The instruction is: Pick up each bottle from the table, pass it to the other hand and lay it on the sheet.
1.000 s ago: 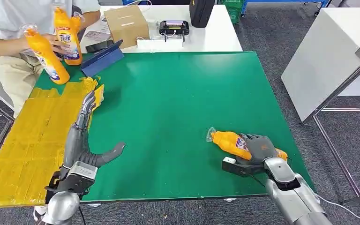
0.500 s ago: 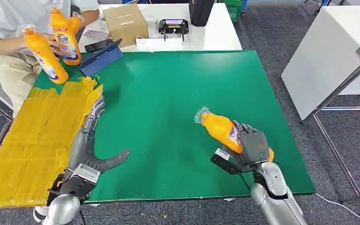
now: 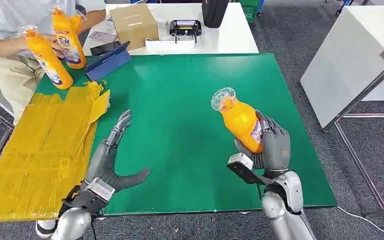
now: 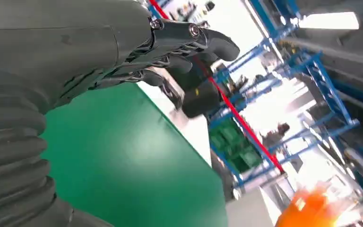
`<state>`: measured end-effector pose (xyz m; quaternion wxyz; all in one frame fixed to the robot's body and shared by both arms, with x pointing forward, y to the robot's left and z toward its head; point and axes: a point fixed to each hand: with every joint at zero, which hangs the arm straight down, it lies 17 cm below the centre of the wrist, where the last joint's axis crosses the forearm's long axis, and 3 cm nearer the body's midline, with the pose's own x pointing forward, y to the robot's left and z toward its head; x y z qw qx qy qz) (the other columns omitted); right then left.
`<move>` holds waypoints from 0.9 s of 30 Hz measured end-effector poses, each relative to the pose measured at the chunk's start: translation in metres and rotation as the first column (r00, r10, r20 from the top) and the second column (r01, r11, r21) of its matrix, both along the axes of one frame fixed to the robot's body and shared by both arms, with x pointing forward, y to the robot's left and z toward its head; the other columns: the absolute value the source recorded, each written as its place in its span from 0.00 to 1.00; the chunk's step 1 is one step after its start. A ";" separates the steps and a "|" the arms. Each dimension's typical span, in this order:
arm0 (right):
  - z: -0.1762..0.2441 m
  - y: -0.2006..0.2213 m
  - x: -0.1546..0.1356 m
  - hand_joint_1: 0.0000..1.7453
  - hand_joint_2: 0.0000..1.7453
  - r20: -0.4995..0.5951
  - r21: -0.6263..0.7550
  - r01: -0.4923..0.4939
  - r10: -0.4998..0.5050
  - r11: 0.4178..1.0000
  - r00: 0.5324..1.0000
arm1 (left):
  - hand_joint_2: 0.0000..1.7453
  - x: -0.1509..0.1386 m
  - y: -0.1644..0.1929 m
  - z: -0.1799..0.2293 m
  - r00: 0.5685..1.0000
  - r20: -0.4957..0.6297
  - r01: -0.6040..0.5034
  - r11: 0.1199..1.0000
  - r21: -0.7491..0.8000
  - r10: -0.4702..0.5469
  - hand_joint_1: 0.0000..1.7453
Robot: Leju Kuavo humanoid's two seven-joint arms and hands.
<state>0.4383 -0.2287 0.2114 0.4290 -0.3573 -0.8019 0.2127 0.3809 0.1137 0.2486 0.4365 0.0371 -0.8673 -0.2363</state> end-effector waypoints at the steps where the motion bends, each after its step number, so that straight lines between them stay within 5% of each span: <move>1: 0.005 0.004 -0.001 1.00 1.00 0.008 0.040 -0.023 0.023 0.999 1.000 | 1.00 -0.001 -0.003 -0.001 1.000 -0.007 0.013 1.000 -0.004 -0.013 0.00; 5: 0.006 0.037 -0.004 1.00 1.00 -0.029 0.244 -0.202 0.215 0.949 0.976 | 1.00 -0.003 -0.019 -0.005 0.995 -0.044 0.092 0.995 -0.033 -0.093 0.00; 11: -0.008 0.114 -0.016 1.00 1.00 -0.059 0.367 -0.383 0.432 0.848 0.900 | 1.00 -0.002 -0.040 -0.001 0.972 -0.087 0.209 0.972 -0.107 -0.218 0.00; 21: -0.058 0.229 -0.046 1.00 1.00 -0.192 0.361 -0.536 0.623 0.763 0.758 | 1.00 -0.003 -0.058 0.007 0.949 -0.097 0.280 0.945 -0.170 -0.299 0.00; 27: -0.077 0.257 -0.062 1.00 1.00 -0.237 0.329 -0.581 0.661 0.745 0.713 | 1.00 0.000 -0.058 0.009 0.949 -0.096 0.281 0.944 -0.173 -0.300 0.00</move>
